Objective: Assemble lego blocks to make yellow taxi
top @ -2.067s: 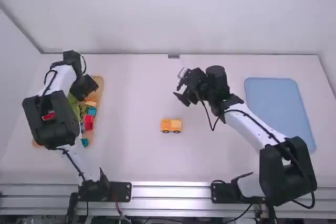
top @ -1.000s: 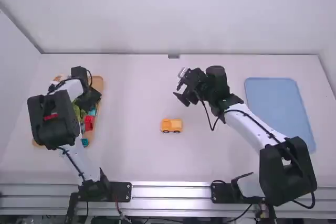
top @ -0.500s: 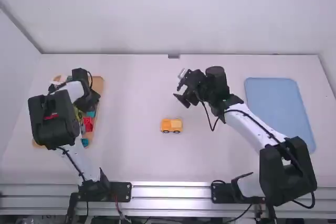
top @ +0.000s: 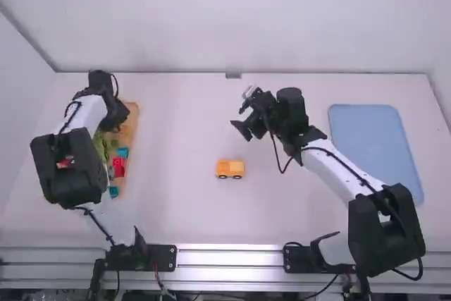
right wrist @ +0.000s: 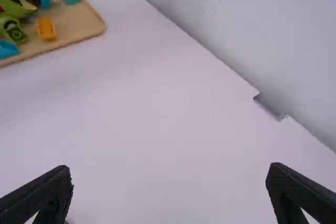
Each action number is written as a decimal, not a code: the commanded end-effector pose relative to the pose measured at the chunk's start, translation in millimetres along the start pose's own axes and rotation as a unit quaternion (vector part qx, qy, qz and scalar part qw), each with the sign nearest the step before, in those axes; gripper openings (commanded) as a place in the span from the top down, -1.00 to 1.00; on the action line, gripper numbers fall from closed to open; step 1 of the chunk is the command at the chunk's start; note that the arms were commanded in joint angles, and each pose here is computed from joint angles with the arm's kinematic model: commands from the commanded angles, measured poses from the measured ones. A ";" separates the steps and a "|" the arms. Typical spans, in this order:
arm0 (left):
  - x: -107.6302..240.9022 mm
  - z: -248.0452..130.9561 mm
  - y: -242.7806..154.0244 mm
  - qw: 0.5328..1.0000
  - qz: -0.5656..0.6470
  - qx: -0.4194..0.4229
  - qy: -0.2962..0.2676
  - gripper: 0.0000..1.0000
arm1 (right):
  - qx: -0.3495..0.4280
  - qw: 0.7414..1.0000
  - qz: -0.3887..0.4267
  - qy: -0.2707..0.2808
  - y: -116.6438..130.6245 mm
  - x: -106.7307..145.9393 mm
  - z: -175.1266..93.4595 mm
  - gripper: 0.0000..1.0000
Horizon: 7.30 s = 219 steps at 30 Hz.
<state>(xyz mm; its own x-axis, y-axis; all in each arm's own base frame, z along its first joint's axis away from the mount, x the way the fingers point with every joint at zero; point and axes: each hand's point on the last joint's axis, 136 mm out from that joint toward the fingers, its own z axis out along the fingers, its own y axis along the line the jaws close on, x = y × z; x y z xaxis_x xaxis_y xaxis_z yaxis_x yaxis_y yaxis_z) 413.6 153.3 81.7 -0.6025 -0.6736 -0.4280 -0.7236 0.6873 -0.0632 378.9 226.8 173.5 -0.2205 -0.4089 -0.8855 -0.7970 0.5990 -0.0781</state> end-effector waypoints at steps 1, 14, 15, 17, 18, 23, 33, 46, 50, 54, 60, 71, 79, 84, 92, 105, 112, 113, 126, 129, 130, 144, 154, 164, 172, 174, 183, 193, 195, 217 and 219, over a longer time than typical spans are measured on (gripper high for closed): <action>1.3 -47.9 -32.0 0.995 0.071 0.054 -0.046 0.96 | -0.002 0.998 0.053 -0.017 -8.4 -19.1 -4.3 -0.97; 159.7 -183.6 -176.1 0.753 0.511 0.340 -0.236 0.95 | -0.107 0.965 0.222 -0.089 -27.8 -47.4 -23.1 -0.89; 170.4 -188.2 -179.1 0.738 0.524 0.348 -0.245 0.96 | -0.120 0.961 0.232 -0.086 -27.9 -42.4 -21.1 -0.88; 180.2 -191.0 -181.9 0.726 0.533 0.354 -0.252 0.96 | -0.139 0.955 0.249 -0.080 -26.3 -35.7 -18.6 -0.88; 192.6 -192.0 -185.1 0.707 0.551 0.361 -0.259 0.95 | -0.174 0.945 0.267 -0.074 -20.2 -29.5 -16.1 -0.85; 218.5 -185.9 -187.1 0.671 0.589 0.373 -0.254 0.96 | -0.231 0.924 0.298 -0.061 -7.9 -16.6 -5.7 -0.63; 241.0 -168.6 -196.6 0.644 0.599 0.410 -0.239 0.96 | -0.277 0.915 0.294 -0.022 35.6 -3.8 21.5 -0.45; 247.8 -146.4 -210.9 0.643 0.601 0.412 -0.237 0.96 | -0.252 0.919 0.303 -0.002 39.1 3.6 31.2 -0.23; 245.4 -147.3 -212.6 0.643 0.598 0.413 -0.242 0.96 | -0.255 0.921 0.295 -0.003 45.6 0.7 34.1 -0.22; 252.0 -154.9 -215.7 0.628 0.597 0.438 -0.238 0.96 | -0.217 0.930 0.295 0.007 41.3 6.0 43.5 -0.24; 251.2 -160.4 -219.2 0.640 0.573 0.456 -0.232 0.96 | -0.210 0.934 0.288 0.004 43.1 3.3 46.9 -0.19; 231.4 -170.2 -228.1 0.676 0.516 0.462 -0.253 0.96 | -0.220 0.945 0.232 -0.074 34.8 -31.7 41.7 -0.08; 217.6 -190.0 -238.6 0.678 0.472 0.488 -0.281 0.96 | -0.219 0.946 0.223 -0.086 33.4 -36.8 40.9 -0.06; 214.8 -194.5 -240.6 0.674 0.468 0.491 -0.291 0.96 | -0.221 0.945 0.219 -0.096 34.9 -43.5 40.7 0.10; 207.7 -191.1 -239.6 0.686 0.462 0.475 -0.301 0.95 | -0.223 0.945 0.213 -0.105 36.3 -48.6 40.3 0.45; 208.9 -183.5 -236.3 0.713 0.439 0.474 -0.273 -0.98 | -0.167 0.955 0.196 -0.147 5.5 -61.7 37.2 0.52; 189.7 -143.0 -195.4 0.789 0.444 0.342 -0.251 -0.98 | -0.122 0.975 0.174 -0.063 -11.4 -51.2 47.2 0.52; 184.3 -144.5 -189.1 0.798 0.436 0.330 -0.253 -0.98 | -0.112 0.979 0.166 -0.043 -10.3 -49.2 49.8 0.53; 131.4 -236.2 -61.5 0.820 0.290 0.261 -0.418 -0.98 | -0.131 0.986 0.010 0.099 63.8 -34.3 76.4 0.60; 135.0 -247.9 -35.4 0.806 0.266 0.272 -0.453 -0.98 | -0.163 0.976 -0.027 0.142 86.1 -22.3 86.8 0.60; 134.7 -250.7 -25.4 0.805 0.251 0.271 -0.465 -0.98 | -0.173 0.971 -0.043 0.162 93.7 -16.7 90.6 0.60; 139.9 -255.7 28.9 0.803 0.193 0.252 -0.505 -0.98 | -0.218 0.860 -0.254 0.384 169.9 73.3 119.8 0.65; 140.3 -255.3 28.4 0.802 0.196 0.252 -0.505 -0.98 | -0.227 0.825 -0.292 0.426 182.8 108.0 129.7 0.68; 141.1 -253.6 28.5 0.804 0.198 0.250 -0.502 -0.98 | -0.239 0.828 -0.282 0.422 185.3 108.3 129.5 0.44; 142.1 -253.3 27.7 0.804 0.200 0.252 -0.501 -0.98 | -0.248 0.828 -0.279 0.419 190.8 109.4 129.0 0.28; 141.6 -253.0 28.3 0.804 0.200 0.250 -0.501 -0.98 | -0.249 0.828 -0.278 0.419 191.0 109.5 129.0 0.27; 141.5 -253.0 28.4 0.804 0.199 0.250 -0.501 -0.98 | -0.247 0.830 -0.278 0.417 189.7 108.9 130.3 -0.62; 140.3 -254.7 29.0 0.804 0.195 0.249 -0.504 -0.98 | -0.224 0.867 -0.221 0.385 174.3 61.6 130.7 -0.97; 143.4 -246.3 30.7 0.816 0.187 0.249 -0.488 -0.98 | -0.225 0.877 -0.207 0.370 164.4 43.4 122.6 -0.97; 168.7 -251.8 -68.1 0.705 0.473 0.283 -0.447 -0.98 | -0.003 0.986 -0.065 0.153 39.5 -1.4 12.6 -0.96; 169.0 -246.4 -81.7 0.692 0.513 0.272 -0.430 -0.98 | -0.006 0.988 -0.065 0.137 40.0 6.7 4.9 -0.97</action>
<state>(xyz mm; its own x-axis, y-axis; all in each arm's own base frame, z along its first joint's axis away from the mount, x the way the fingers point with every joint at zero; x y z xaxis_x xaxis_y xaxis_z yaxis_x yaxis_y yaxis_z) 281.0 -74.6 223.5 -0.1616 0.4057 -0.8996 0.2638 0.8962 0.3567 357.6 260.2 162.4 -0.2398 -0.6795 -0.6934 -0.8386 0.5048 -0.2046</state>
